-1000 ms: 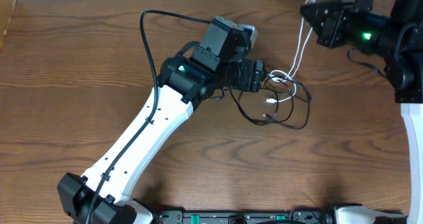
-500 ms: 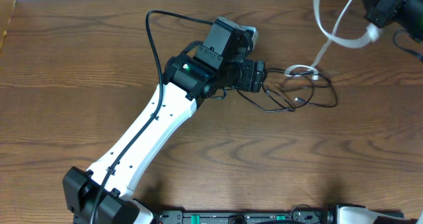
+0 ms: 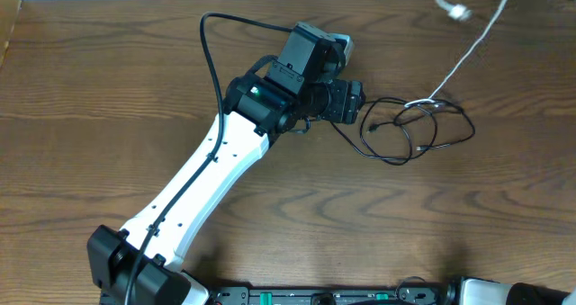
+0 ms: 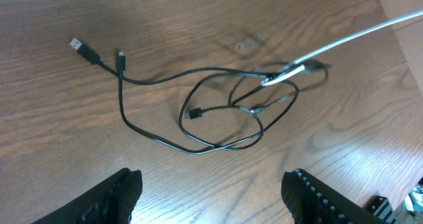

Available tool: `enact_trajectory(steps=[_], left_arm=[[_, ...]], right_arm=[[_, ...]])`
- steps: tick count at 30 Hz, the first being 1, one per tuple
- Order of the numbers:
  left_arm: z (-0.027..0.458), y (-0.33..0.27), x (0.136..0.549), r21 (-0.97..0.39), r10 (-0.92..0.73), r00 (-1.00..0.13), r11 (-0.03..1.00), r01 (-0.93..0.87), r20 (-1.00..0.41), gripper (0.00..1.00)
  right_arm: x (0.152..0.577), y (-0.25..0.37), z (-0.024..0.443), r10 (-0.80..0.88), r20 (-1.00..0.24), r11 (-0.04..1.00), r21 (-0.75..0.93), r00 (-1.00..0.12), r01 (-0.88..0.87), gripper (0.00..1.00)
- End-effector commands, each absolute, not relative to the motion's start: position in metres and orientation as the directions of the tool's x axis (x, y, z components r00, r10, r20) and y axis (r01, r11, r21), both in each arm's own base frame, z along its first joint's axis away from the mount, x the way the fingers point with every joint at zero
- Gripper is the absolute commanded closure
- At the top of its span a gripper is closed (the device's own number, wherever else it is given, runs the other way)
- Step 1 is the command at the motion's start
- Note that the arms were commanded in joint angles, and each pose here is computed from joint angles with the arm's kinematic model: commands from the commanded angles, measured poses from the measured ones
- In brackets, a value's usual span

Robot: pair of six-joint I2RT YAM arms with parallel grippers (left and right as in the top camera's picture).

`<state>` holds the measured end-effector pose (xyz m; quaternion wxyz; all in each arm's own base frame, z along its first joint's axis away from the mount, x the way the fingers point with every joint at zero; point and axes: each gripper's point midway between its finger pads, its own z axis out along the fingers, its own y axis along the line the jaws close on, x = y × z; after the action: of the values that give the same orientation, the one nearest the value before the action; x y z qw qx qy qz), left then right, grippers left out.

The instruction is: Untangle cables

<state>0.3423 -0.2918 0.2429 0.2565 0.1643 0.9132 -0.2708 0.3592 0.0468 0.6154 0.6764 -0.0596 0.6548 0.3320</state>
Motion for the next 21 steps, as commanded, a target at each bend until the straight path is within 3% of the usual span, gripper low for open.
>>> enact_trajectory(steps=[1,10,15,21], left_arm=[[0.232,-0.293,0.34,-0.407,0.19,-0.82,0.794,0.452,-0.54,0.27],[0.227,-0.294,0.34,-0.408,0.193,-0.825,0.795,0.449,-0.531,0.27],[0.215,-0.334,0.315,-0.516,0.324,-0.805,0.635,0.574,-0.497,0.27],[0.193,-0.375,0.322,-0.531,0.362,-0.757,0.549,0.645,-0.544,0.27]], right_arm=[[0.352,0.025,0.627,0.391,-0.92,0.815,0.361,-0.028,-0.453,0.99],[0.383,-0.025,0.563,0.37,-0.919,0.91,0.388,-0.137,-0.146,0.99],[0.389,-0.022,0.519,0.373,-0.878,0.9,0.421,-0.3,-0.111,0.99],[0.381,0.006,0.496,0.307,-0.853,0.88,0.423,-0.421,-0.215,0.99]])
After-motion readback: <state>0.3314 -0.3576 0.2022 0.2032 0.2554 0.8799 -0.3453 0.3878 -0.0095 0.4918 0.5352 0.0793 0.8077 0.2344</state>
